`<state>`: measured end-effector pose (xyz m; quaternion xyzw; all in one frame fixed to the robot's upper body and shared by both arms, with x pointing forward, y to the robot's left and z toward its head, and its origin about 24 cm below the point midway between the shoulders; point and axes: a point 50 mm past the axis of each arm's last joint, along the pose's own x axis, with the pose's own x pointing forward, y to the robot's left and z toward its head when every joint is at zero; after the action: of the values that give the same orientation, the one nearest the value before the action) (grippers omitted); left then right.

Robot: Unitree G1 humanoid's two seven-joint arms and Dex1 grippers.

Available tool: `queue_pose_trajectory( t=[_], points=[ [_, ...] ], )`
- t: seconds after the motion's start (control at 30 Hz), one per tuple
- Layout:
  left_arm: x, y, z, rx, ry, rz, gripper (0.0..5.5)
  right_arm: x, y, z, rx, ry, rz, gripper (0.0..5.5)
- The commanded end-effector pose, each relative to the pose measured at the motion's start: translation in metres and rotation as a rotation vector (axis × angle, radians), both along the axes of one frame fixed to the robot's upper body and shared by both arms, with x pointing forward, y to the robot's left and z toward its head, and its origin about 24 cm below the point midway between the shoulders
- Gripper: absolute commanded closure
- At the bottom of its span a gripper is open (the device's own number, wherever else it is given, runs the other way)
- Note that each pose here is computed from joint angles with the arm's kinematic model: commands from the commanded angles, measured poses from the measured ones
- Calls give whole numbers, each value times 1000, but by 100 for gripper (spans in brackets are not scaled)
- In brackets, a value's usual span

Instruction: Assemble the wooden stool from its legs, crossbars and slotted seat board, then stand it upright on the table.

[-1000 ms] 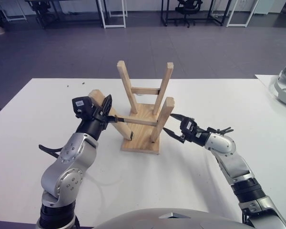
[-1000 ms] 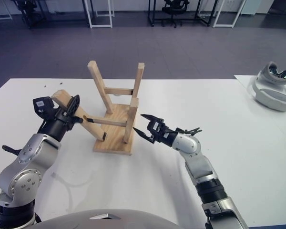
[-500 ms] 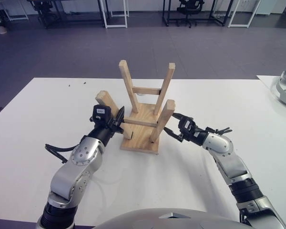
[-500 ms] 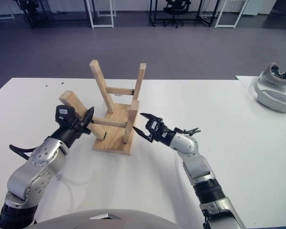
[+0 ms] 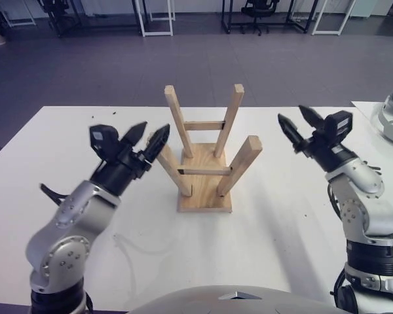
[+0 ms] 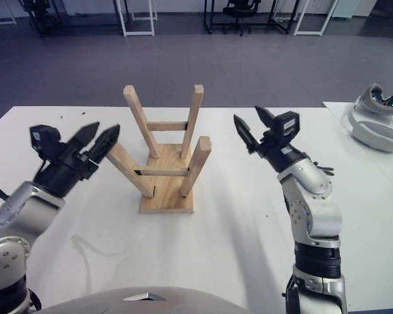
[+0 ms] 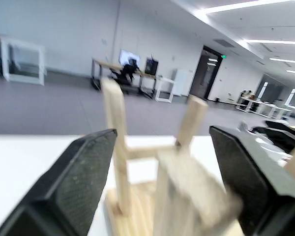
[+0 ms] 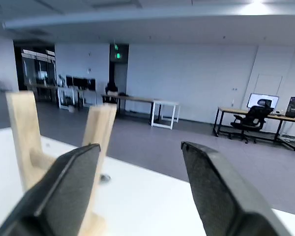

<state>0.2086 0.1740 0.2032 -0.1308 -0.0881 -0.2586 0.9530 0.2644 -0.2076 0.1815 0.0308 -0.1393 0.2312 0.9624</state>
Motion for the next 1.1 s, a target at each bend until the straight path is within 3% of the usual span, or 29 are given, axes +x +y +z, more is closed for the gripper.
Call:
queue_pose_trajectory(
  t=[0.03, 0.1, 0.2, 0.3, 0.37, 0.43, 0.47, 0.57, 0.67, 0.77, 0.83, 0.9, 0.97, 1.03, 1.1],
  points=[
    [-7, -12, 80, -67, -313, -223, 202, -7, 23, 80, 127, -190, 215, 243],
    [0, -5, 98, -116, -348, -221, 202, -10, 36, 100, 144, -211, 301, 243],
    [28, 9, 77, 1, -216, -111, 202, -17, 59, 98, 134, -153, 401, 243],
    [48, 10, 19, 23, 2, -146, 202, -15, 70, 30, 45, 152, 413, 243],
    [45, -12, -46, 146, 190, -223, 202, -6, 70, -15, -18, 351, 332, 243],
    [29, -36, -102, 278, 326, -283, 202, 0, 72, -31, -65, 407, 289, 243],
    [28, -38, -109, 313, 331, -273, 202, 1, 75, -27, -62, 389, 299, 243],
    [37, -24, -95, 334, 257, -204, 202, -4, 83, -13, -26, 315, 373, 243],
    [45, -15, -56, 269, 113, -167, 202, -6, 79, 15, 61, 188, 403, 243],
    [53, 12, 16, 80, -135, -103, 202, 18, 45, 51, 183, 43, 239, 243],
    [53, 39, 31, 8, -194, -53, 202, 35, 25, 34, 126, 79, 98, 243],
    [52, 93, 3, -21, -115, 132, 202, 35, 33, -17, -78, 194, 139, 243],
    [36, 125, -38, 39, 30, 224, 202, 7, 67, -43, -140, 226, 412, 243],
    [16, 138, -76, 157, 163, 233, 202, -27, 104, -32, -33, 183, 677, 243],
    [0, 149, -109, 274, 283, 258, 202, -44, 120, -18, 45, 148, 797, 243]
  ],
)
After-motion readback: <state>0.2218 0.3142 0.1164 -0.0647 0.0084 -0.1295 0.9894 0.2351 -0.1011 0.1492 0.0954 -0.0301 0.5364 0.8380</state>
